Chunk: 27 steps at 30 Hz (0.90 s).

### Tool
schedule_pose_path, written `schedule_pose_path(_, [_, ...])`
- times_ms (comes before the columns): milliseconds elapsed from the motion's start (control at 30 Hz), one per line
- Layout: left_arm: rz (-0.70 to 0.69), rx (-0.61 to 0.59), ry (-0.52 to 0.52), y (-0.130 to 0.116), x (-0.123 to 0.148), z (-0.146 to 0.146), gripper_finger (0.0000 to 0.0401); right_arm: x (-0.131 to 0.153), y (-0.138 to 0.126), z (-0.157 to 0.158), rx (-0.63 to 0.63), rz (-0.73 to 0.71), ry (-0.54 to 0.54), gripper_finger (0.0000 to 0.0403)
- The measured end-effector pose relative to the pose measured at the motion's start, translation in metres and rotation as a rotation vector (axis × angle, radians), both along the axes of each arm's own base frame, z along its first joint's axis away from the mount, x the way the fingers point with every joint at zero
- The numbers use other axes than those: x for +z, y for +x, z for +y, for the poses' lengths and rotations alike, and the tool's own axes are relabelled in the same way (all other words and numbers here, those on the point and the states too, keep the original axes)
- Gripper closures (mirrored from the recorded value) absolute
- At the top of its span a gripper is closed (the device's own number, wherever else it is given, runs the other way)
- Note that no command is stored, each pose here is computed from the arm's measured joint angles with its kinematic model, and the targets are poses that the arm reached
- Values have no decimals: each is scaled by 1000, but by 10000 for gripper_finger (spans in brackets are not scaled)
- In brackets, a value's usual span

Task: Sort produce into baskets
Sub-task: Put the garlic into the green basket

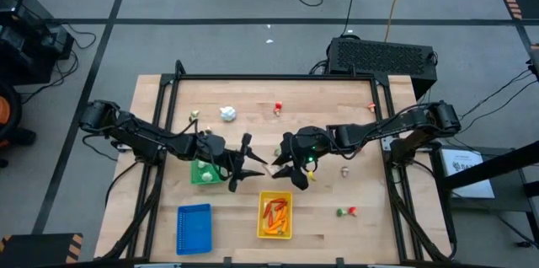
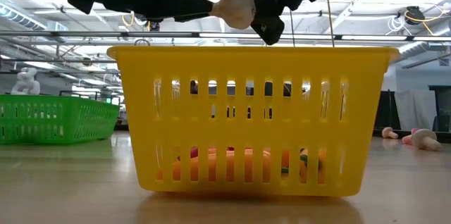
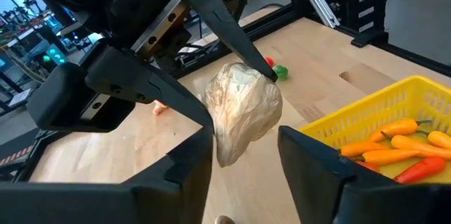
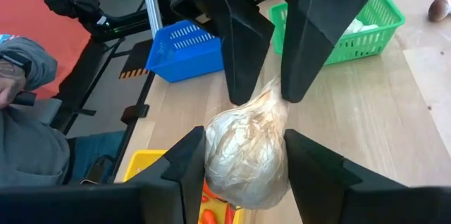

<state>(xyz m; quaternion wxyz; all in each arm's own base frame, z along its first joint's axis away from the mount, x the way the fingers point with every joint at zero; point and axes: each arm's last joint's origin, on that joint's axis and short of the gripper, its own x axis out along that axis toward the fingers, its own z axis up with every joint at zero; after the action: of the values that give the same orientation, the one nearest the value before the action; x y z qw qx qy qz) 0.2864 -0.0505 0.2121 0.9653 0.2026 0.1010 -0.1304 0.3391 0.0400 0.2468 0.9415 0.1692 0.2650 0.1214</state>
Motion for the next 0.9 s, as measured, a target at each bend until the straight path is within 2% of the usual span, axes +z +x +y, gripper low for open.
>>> schedule_pose_path(200, [-1,45,12,0,0,2,282,0,0,0,0,1,0,243])
schedule_pose_path(533, [32,35,16,0,-3,3,374,-1,0,-3,-10,6,3,243])
schedule_pose_path(900, [52,50,22,-2,-3,4,388,-3,0,-14,-20,30,-6,238])
